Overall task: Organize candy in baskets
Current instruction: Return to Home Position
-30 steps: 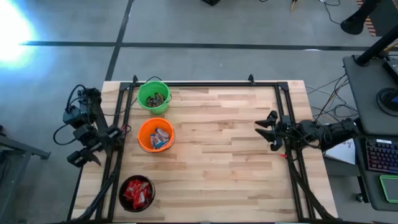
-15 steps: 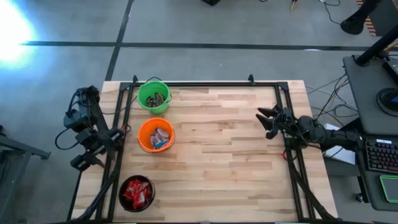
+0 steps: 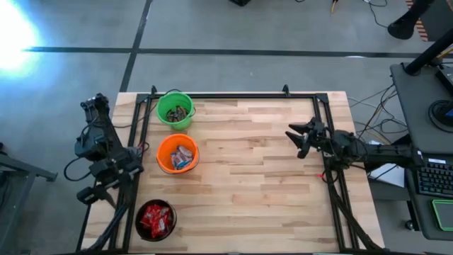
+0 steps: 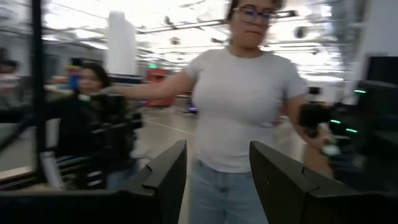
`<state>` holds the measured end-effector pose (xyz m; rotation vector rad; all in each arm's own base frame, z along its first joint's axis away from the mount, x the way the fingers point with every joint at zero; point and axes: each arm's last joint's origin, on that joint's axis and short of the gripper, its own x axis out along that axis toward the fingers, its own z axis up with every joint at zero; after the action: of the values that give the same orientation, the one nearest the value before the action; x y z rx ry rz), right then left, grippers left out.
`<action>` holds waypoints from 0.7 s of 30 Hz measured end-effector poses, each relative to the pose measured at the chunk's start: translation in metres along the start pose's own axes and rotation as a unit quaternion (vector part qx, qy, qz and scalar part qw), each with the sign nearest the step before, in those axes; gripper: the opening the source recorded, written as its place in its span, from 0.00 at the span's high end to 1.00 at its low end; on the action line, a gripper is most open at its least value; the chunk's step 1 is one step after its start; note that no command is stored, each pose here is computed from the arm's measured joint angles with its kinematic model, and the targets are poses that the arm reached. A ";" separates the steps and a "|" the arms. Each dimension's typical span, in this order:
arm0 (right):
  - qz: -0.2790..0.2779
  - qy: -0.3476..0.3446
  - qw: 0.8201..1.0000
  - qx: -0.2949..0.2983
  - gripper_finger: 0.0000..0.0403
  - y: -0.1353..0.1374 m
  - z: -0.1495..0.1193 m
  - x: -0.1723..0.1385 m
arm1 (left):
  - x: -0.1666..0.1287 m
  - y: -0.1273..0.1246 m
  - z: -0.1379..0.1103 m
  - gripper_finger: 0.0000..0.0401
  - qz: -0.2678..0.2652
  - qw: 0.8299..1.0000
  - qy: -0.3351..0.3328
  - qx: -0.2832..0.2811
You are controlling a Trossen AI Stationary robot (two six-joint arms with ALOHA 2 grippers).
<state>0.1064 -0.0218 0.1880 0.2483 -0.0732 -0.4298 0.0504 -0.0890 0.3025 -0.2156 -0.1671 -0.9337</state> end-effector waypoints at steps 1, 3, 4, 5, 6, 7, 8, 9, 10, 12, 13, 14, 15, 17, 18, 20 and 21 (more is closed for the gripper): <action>0.002 0.002 1.000 0.000 0.53 0.001 0.000 0.000 | 0.000 -0.001 0.000 0.61 -0.016 1.000 0.001 -0.002; 0.004 0.001 1.000 0.000 0.53 0.001 0.001 0.000 | -0.001 -0.002 0.001 0.61 -0.041 0.999 0.000 -0.004; 0.004 0.001 1.000 0.000 0.53 0.001 0.001 0.000 | -0.002 -0.003 0.001 0.61 -0.051 0.999 0.000 -0.004; 0.004 0.001 1.000 0.000 0.53 0.001 0.001 0.000 | -0.003 -0.003 0.001 0.61 -0.062 0.998 0.001 -0.003; 0.004 0.000 1.000 0.000 0.53 0.001 0.001 0.000 | -0.004 -0.004 0.001 0.61 -0.072 0.997 0.004 -0.002; 0.004 0.000 1.000 0.000 0.53 0.001 0.001 0.000 | -0.004 -0.004 0.000 0.61 -0.081 0.997 0.008 0.001; 0.004 0.000 1.000 0.000 0.53 0.001 0.001 0.000 | -0.005 -0.004 -0.001 0.61 -0.086 0.996 0.013 0.005; 0.004 0.001 1.000 0.000 0.53 0.001 0.001 0.000 | -0.006 -0.004 -0.002 0.61 -0.090 0.996 0.019 0.010; 0.004 0.001 1.000 0.000 0.53 0.001 0.001 0.000 | -0.007 -0.004 -0.003 0.61 -0.090 0.995 0.027 0.013; 0.004 0.001 1.000 0.000 0.53 0.001 0.001 0.000 | -0.010 -0.003 -0.006 0.61 -0.089 0.995 0.041 0.015; 0.004 0.000 1.000 0.000 0.53 0.001 0.001 0.000 | -0.011 -0.003 -0.009 0.61 -0.089 0.995 0.046 0.016; 0.004 0.001 1.000 0.000 0.53 0.001 0.001 0.000 | -0.012 -0.002 -0.011 0.61 -0.089 0.995 0.050 0.016; 0.004 0.001 1.000 0.000 0.53 0.001 0.001 0.000 | -0.013 -0.002 -0.014 0.61 -0.089 0.995 0.051 0.016; 0.004 0.000 1.000 0.000 0.53 0.001 0.001 0.000 | -0.016 -0.001 -0.023 0.61 -0.089 0.994 0.055 0.015; 0.004 0.000 1.000 0.000 0.53 0.001 0.001 0.000 | -0.018 0.000 -0.028 0.61 -0.089 0.994 0.057 0.011; 0.004 0.000 1.000 0.000 0.53 0.001 0.001 0.000 | -0.021 0.001 -0.038 0.61 -0.088 0.994 0.058 0.004; 0.004 0.000 1.000 0.000 0.53 0.001 0.001 0.000 | -0.022 0.002 -0.042 0.61 -0.088 0.995 0.054 0.001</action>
<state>0.1066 -0.0210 0.1896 0.2487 -0.0741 -0.4213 0.0406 -0.0813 0.2569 -0.1497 -0.0891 -1.1185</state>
